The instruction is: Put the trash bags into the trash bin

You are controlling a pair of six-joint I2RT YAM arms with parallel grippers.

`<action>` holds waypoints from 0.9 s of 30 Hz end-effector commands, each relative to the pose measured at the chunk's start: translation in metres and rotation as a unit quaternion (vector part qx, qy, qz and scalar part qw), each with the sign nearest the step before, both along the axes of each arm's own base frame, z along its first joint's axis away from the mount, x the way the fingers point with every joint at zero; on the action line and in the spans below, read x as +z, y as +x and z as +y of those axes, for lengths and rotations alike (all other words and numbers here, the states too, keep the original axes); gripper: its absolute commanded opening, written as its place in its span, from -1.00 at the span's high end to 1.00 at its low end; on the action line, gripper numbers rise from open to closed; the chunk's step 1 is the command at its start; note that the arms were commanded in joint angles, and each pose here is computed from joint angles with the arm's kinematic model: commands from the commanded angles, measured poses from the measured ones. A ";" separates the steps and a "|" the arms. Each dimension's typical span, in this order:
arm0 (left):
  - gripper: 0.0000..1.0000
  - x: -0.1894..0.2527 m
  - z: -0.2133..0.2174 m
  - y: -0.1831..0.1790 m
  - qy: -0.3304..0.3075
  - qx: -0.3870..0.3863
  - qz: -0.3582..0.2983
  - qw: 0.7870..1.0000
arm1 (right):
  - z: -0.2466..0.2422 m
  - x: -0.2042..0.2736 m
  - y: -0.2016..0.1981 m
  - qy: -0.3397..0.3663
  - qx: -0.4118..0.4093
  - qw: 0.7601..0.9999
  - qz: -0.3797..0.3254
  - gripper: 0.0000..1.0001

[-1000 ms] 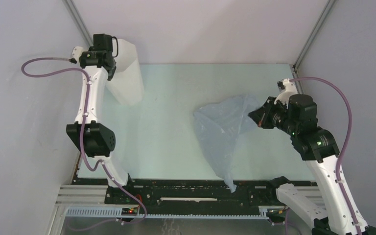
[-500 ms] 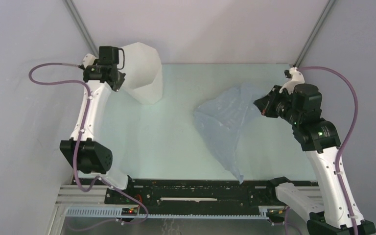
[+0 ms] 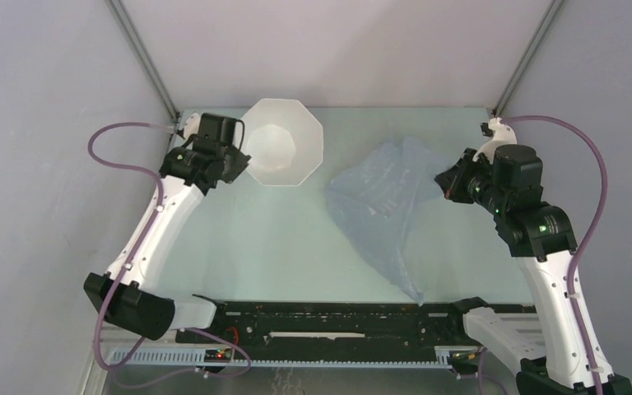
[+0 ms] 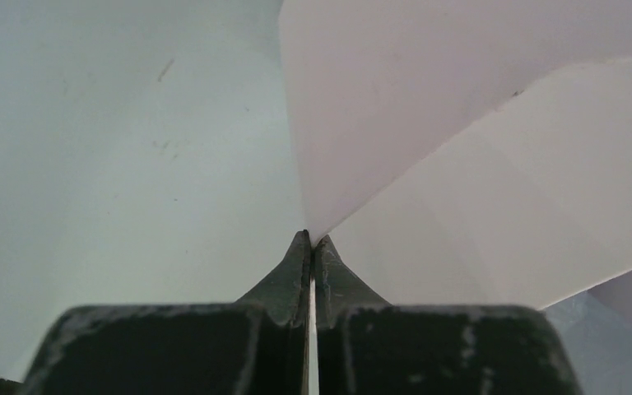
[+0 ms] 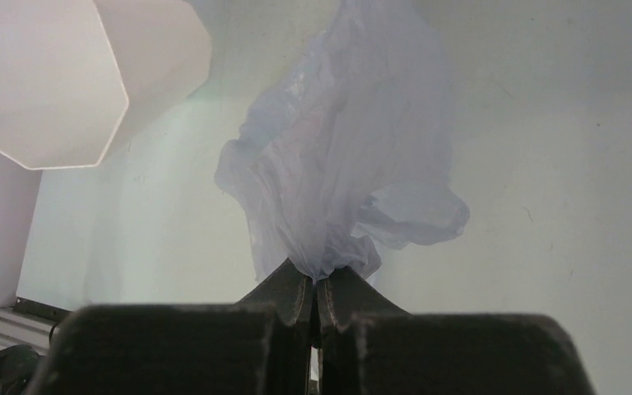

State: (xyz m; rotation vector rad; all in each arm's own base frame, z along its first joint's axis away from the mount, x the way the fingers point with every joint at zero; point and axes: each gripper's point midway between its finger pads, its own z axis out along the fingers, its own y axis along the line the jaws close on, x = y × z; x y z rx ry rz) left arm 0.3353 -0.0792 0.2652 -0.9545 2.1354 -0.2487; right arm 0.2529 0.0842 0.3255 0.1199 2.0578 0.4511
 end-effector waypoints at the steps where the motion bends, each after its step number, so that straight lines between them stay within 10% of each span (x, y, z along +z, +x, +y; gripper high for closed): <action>1: 1.00 0.008 -0.026 -0.002 -0.038 -0.051 -0.030 0.998 | -0.009 0.012 -0.011 -0.009 -0.009 1.000 -0.023 1.00; 27: 1.00 0.017 -0.067 -0.057 -0.090 -0.114 -0.047 0.988 | 0.004 -0.001 -0.023 0.021 0.019 1.000 -0.003 1.00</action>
